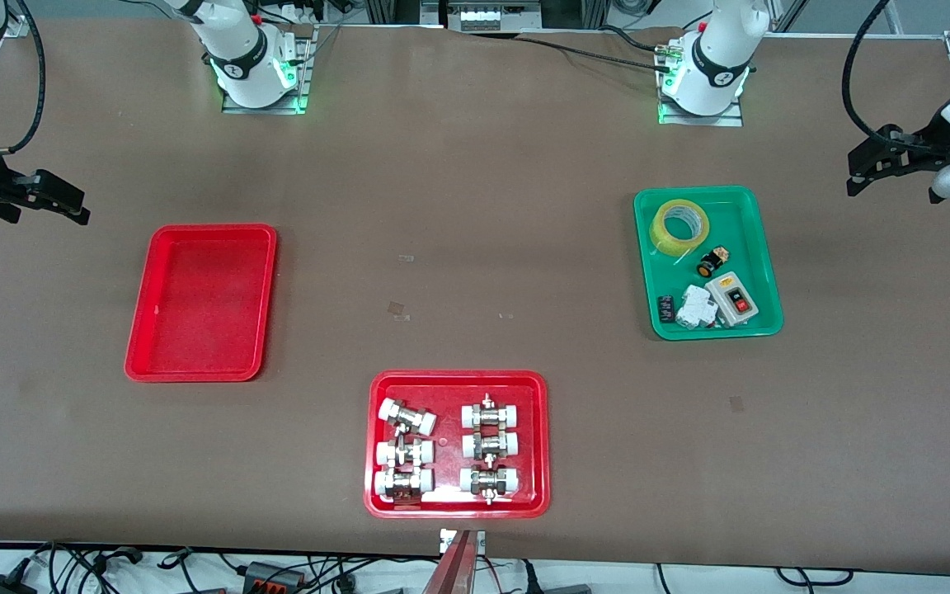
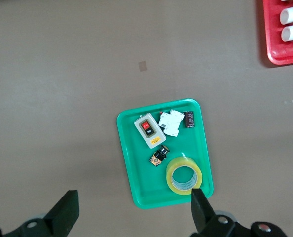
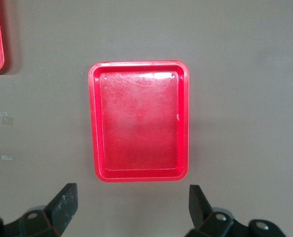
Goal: Left arm passes tape to right arm into tray
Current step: 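Move the left gripper toward the tape roll on the green tray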
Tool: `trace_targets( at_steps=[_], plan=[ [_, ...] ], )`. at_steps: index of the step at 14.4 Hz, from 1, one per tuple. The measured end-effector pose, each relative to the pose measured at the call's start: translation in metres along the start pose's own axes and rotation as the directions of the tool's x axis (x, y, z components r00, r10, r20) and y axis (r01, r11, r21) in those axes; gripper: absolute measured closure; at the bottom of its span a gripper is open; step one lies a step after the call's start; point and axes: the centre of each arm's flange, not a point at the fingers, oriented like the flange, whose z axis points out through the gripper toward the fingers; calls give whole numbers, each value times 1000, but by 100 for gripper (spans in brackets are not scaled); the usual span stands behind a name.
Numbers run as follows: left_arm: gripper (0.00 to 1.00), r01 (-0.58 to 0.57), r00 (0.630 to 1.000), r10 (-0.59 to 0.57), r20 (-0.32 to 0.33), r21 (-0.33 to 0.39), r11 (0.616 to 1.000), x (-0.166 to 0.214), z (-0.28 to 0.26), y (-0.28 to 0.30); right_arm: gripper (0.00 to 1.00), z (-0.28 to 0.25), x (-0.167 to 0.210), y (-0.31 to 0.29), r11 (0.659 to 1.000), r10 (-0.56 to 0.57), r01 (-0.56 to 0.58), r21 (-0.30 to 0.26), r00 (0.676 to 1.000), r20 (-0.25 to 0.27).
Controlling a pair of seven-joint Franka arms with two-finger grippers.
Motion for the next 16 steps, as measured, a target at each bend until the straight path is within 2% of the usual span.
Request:
trace_targets(
  at_steps=[4, 11, 13, 16],
  plan=[
    [0, 43, 999, -43, 1, -36, 998, 1, 1, 0, 0, -3, -1, 0, 1000, 1, -1, 0, 1000, -6],
    [0, 48, 999, -48, 4, -40, 998, 1, 2, -1, 0, -4, -3, 0, 1000, -2, 2, 0, 1000, 1],
    [0, 42, 998, -40, 47, -42, 998, 3, 14, 3, 0, -4, -3, 0, 1000, -2, 2, 0, 1000, 1],
    [0, 29, 981, -19, 191, -53, 998, 20, 82, 13, 0, -4, -3, 0, 1000, -2, 2, 0, 1000, 1]
  ],
)
